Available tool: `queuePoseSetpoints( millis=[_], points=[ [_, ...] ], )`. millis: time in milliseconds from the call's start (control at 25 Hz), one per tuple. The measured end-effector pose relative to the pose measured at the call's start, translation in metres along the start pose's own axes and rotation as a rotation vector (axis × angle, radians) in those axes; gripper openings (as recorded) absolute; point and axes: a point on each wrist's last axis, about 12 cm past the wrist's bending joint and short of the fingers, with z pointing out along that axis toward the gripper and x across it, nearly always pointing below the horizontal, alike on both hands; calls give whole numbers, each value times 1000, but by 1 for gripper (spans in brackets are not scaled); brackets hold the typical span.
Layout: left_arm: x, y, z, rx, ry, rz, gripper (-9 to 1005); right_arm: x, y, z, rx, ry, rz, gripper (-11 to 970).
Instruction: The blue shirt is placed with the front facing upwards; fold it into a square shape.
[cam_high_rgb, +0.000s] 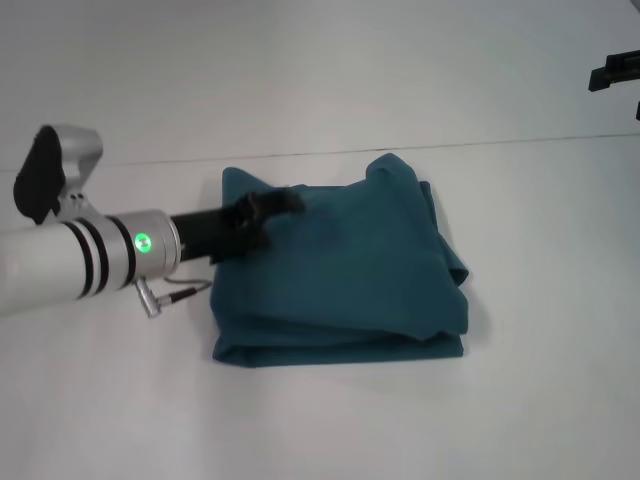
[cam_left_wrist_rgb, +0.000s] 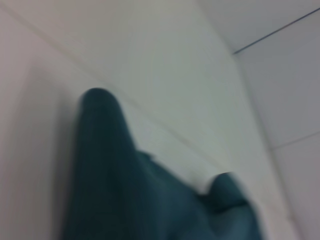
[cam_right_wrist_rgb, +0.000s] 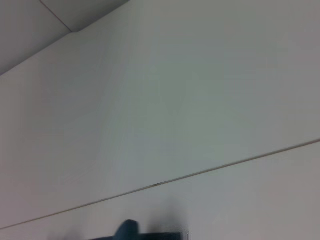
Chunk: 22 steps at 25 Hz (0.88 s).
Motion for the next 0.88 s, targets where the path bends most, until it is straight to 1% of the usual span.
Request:
queuePoseSetpoints(
  millis=[120,200,440,560,680,760,800,880],
  points=[
    [5,10,2,-63,1,17,804,1,-2,0,2,0,4,928],
    [5,12,0,-66,0,25,804,1,-3,-1,2,-2,7,929],
    [-5,4,-16,21,-11,56,805,2,-3,-1,-1,1,9,929],
    [-10,2,-25,40,-13,91,806,2,-3,-1,-2,1,10,929],
    [-18,4,-32,12,-5,202,806,2,-3,-1,-2,2,9,929],
    [-21,6,-33,-15,-1,313,806,2,-3,-1,-3,2,9,928],
    [-22,7,-33,-26,-3,350,806,2,-3,-1,-3,2,8,928],
    [-25,9,-33,-55,-19,388,807,2,-3,-1,-3,2,8,928]
  ],
)
